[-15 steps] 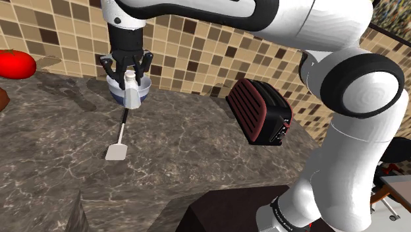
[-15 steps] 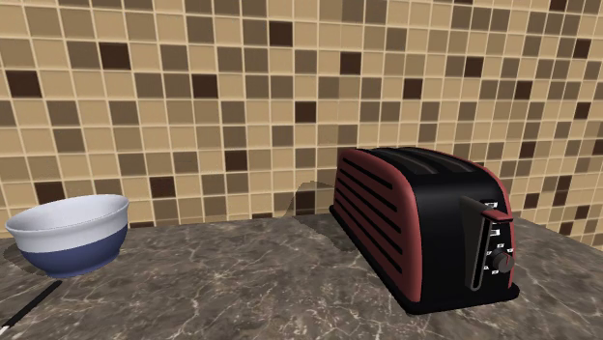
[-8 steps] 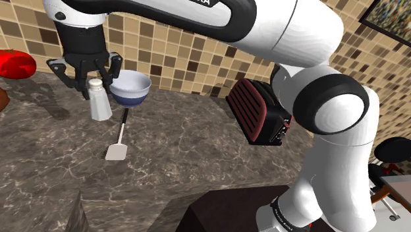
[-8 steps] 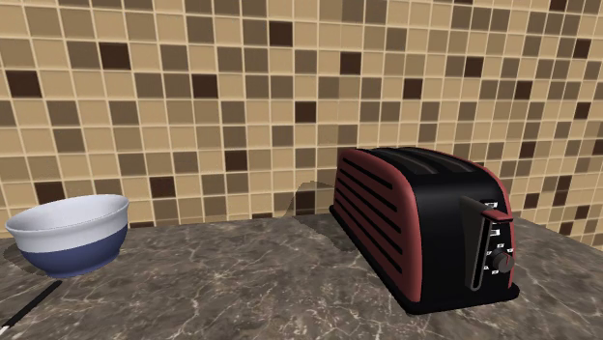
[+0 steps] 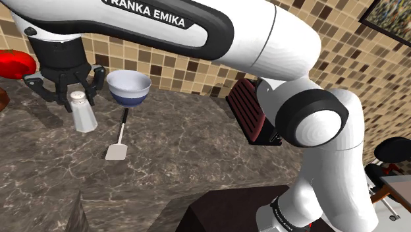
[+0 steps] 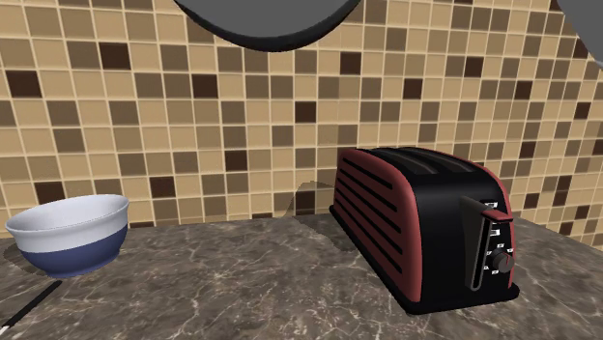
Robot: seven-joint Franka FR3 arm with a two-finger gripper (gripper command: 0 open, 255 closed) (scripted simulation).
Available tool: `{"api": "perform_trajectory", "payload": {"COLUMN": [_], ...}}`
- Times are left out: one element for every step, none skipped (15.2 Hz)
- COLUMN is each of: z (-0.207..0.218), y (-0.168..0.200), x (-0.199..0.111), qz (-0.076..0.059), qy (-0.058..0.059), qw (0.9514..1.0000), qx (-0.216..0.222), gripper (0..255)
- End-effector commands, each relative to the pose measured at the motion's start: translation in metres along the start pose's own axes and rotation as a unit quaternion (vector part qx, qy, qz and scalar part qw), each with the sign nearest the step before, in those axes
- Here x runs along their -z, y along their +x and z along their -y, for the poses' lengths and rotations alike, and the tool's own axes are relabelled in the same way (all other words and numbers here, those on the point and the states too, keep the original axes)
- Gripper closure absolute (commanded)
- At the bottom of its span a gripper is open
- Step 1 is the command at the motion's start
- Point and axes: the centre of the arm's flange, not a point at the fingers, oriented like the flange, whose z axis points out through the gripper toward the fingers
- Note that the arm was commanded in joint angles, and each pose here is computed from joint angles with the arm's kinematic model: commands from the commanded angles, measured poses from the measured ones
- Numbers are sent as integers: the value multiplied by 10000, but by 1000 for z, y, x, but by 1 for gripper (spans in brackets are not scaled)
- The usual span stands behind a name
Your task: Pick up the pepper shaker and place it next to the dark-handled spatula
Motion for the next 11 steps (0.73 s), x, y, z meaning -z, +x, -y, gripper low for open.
{"api": "perform_trajectory", "payload": {"z": [1, 2, 2, 3, 4, 4, 5, 5, 6, 6, 7], "y": [-1, -1, -1, -1, -1, -1, -1, -1, -2, -2, -2], "x": [-11, -16, -22, -27, -32, -37, -43, -48, -53, -58, -64], "qz": [-2, -2, -2, -2, -2, -2, -2, -2, -2, -2, -2], "qy": [3, 3, 3, 3, 3, 3, 3, 3, 3, 3, 3], "qw": [10000, 10000, 10000, 10000, 10000, 10000, 10000, 10000, 10000, 10000, 10000], "qx": [-1, -1, -1, -1, -1, -1, -1, -1, -1, -1, -1], "gripper": [255, 255, 255, 255, 255, 255, 255, 255, 255, 255, 255]}}
